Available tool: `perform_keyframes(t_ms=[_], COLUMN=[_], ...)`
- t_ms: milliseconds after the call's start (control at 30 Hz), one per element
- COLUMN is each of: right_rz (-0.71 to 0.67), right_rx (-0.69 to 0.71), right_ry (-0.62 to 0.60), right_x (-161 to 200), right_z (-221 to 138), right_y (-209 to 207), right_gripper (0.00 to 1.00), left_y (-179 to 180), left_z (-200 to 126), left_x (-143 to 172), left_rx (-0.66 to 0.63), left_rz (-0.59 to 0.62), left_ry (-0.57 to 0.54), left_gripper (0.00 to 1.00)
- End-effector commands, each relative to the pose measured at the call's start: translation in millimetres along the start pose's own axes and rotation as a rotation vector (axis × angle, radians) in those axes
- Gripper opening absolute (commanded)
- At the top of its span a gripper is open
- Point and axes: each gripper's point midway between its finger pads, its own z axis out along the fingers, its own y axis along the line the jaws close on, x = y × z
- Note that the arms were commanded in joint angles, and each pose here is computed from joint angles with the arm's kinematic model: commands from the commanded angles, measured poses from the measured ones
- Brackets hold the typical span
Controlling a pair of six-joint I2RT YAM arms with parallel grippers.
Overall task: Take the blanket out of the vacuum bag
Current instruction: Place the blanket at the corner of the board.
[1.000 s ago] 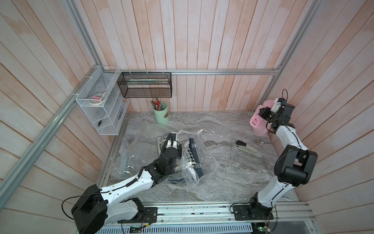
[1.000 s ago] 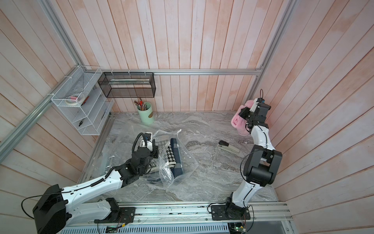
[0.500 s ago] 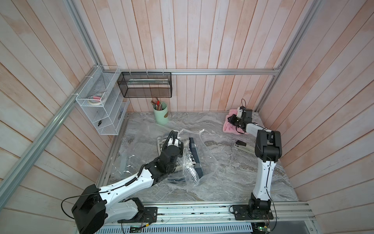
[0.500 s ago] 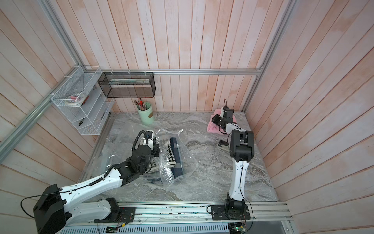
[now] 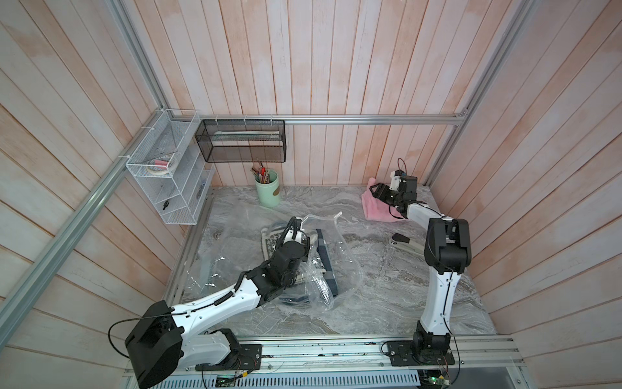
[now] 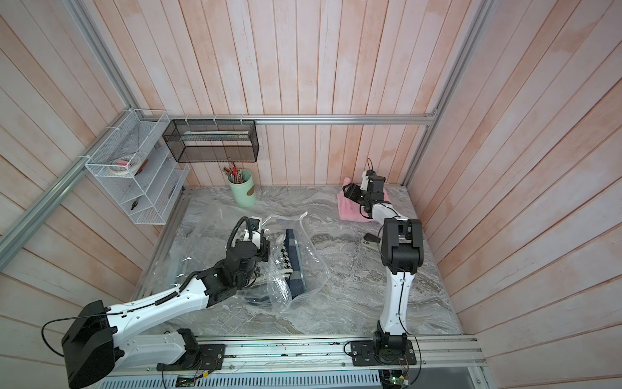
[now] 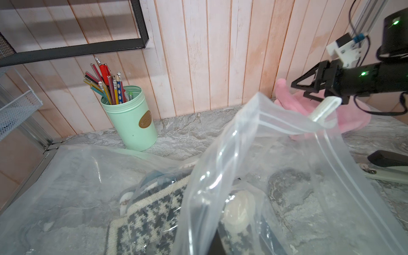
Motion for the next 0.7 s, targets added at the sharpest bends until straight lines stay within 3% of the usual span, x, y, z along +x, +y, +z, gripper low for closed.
perform_keyframes(t_ms=[0,167,367,500,667], right_rz=[0.006,0.065,0.110,0.041,-0.025], right_rx=[0.096,0.179,0.157,0.205,0.253], right_ry=[-0.074,0.079,0.204,0.163,0.018], right_x=[-22.0,24.3,66.7,54.4,22.8], right_z=[-27.3,-13.8,0.3,-17.3,-75.2], right_y=[-31.8,-78.7,-91.9,-90.6,-63.9], right_gripper=[0.71,0.71,0.67,0.67,0.68], left_y=[-7.0,-9.0,-15.6,-20.9,-25.7], left_z=[-1.2,-7.0,-10.3,-13.7,-27.5], left_x=[-19.6,-28.2,-43.5,-48.4,-48.0], left_rx=[-0.002,0.003,0.023,0.033,0.078], left_rz=[-0.024,-0.034,-0.049,-0.034,-0.053], left_ry=[-0.043,-0.063,-0.094,-0.098,-0.109], left_gripper=[0.00,0.00,0.00,0.00,0.00])
